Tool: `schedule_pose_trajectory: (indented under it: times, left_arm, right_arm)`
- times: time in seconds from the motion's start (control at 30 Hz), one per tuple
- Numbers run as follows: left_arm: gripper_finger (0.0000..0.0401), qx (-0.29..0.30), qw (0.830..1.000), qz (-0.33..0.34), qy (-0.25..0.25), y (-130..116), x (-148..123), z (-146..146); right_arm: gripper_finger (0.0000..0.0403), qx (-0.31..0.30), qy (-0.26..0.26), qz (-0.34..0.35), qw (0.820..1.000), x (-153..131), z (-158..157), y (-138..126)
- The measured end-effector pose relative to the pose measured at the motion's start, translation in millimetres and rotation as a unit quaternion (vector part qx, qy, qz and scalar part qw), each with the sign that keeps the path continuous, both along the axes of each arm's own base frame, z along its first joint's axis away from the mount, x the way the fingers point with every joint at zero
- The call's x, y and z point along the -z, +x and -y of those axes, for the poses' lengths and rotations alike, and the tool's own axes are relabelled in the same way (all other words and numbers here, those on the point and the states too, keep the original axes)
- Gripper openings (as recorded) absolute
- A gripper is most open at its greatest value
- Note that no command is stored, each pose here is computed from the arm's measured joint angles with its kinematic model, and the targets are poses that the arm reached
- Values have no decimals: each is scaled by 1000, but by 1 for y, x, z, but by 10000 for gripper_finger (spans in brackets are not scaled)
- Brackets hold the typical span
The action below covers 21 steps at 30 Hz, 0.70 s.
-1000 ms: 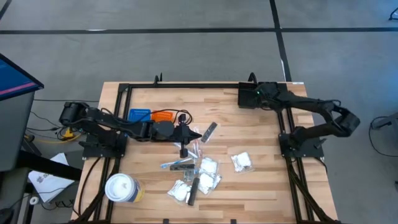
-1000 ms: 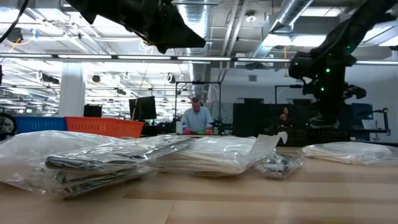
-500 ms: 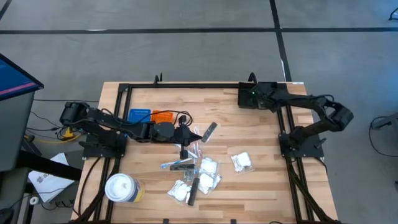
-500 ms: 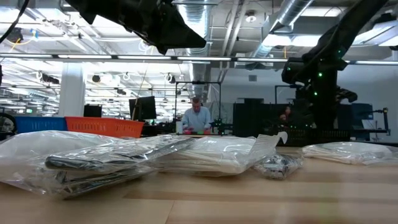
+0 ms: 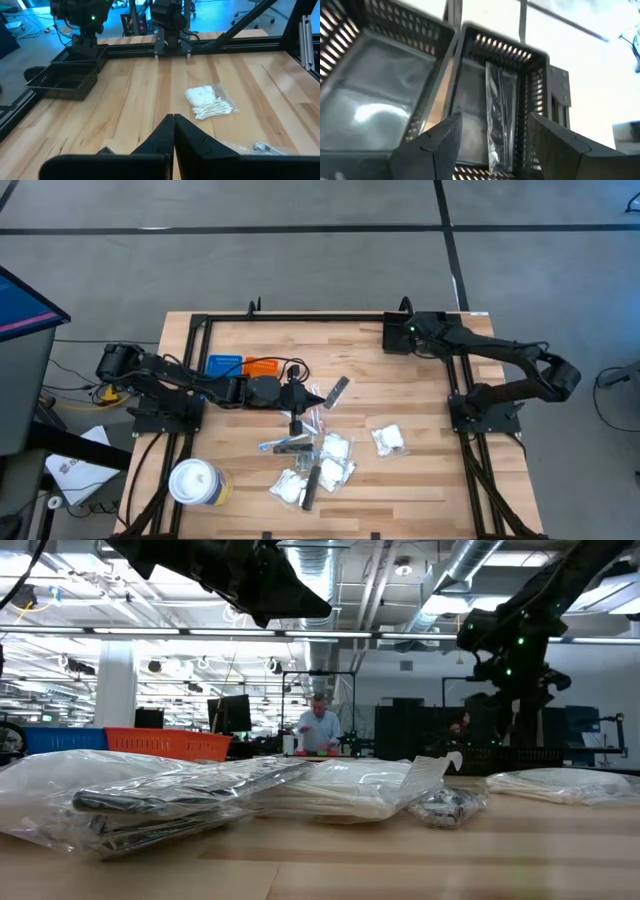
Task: Pick & Place Travel size toiletries
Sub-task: Put the cotton pack into the left black bin
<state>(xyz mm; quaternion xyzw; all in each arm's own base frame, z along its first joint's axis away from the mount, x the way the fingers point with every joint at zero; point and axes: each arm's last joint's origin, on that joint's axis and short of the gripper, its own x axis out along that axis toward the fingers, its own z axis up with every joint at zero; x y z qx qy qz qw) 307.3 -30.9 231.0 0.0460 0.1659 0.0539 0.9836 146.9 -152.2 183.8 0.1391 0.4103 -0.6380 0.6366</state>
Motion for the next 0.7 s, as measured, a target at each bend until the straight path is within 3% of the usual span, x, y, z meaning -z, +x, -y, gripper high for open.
schedule_pose_trajectory:
  times: [0.23, 0.4, 0.7]
  left_arm:
    - [1, 0, 1000, 0, 0, 0, 0, 0]
    - [1, 0, 1000, 1, 0, 0, 0, 0]
    - [3, 0, 1000, 5, -1, 0, -1, 0]
  right_arm:
    - [198, -134, -37, 71, 988, -29, -26, 17]
    - [177, -242, -61, 145, 958, -47, -50, 33]
    - [151, -322, -119, 251, 905, -74, -83, 50]
